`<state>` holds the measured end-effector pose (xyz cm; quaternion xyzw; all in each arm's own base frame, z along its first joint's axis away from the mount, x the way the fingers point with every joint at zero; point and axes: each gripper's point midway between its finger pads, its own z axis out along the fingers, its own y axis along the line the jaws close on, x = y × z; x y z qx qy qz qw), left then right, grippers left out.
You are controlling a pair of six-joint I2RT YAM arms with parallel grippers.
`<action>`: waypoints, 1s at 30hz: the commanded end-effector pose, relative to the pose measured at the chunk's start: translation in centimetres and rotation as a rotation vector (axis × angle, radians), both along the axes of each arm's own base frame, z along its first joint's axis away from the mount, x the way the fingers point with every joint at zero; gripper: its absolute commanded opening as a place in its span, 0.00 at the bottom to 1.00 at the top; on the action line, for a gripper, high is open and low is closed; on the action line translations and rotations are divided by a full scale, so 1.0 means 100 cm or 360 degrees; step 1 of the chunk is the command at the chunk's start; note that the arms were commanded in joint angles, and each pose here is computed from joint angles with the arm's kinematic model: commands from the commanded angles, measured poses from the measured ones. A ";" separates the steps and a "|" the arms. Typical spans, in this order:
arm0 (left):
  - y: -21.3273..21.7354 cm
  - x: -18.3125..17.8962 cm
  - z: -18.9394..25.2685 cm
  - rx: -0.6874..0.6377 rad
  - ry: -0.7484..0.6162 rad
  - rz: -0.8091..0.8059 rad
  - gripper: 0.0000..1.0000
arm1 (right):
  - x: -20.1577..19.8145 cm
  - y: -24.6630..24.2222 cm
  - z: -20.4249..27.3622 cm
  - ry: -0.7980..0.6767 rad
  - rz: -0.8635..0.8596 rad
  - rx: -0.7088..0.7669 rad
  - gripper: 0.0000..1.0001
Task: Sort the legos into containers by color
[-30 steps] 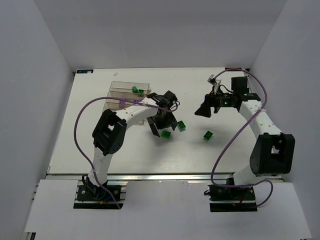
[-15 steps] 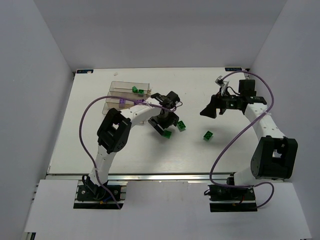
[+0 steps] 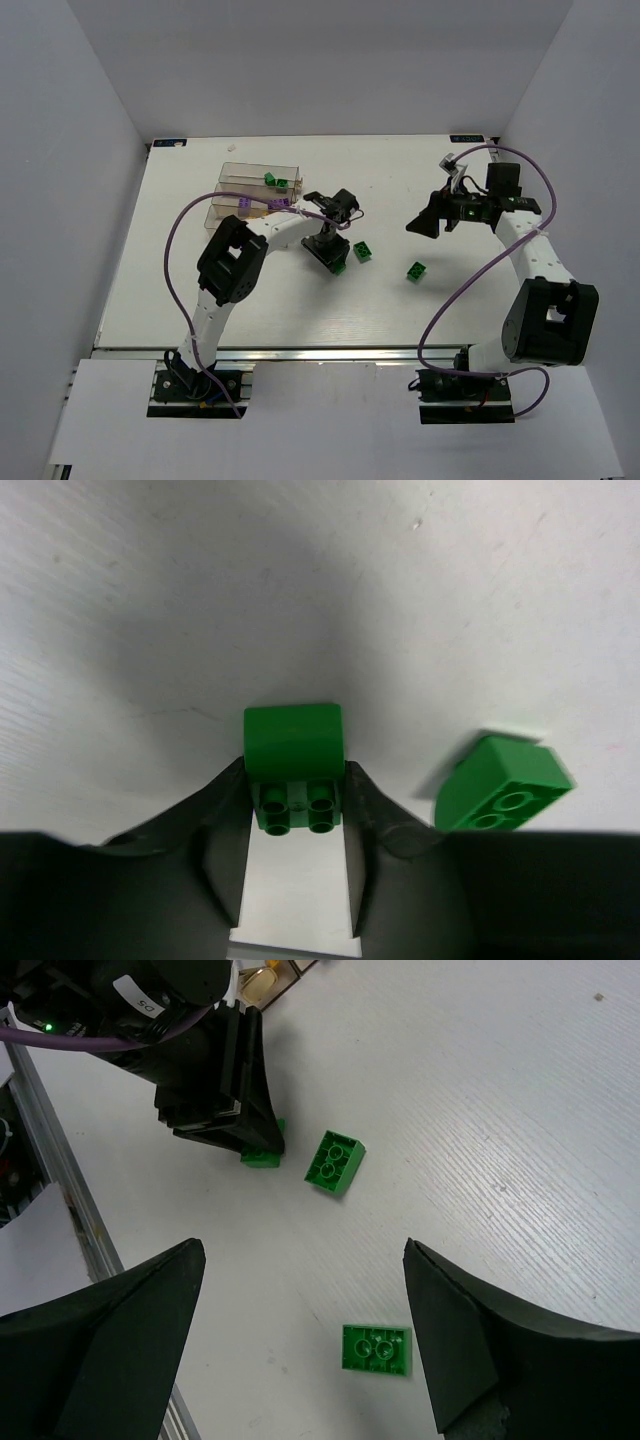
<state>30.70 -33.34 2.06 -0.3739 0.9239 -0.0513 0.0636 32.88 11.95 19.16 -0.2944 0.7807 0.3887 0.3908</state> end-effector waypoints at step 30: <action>0.191 0.257 0.140 0.0580 -0.0993 -0.0133 0.13 | 0.021 0.070 -0.074 0.0045 0.0018 -0.0483 0.67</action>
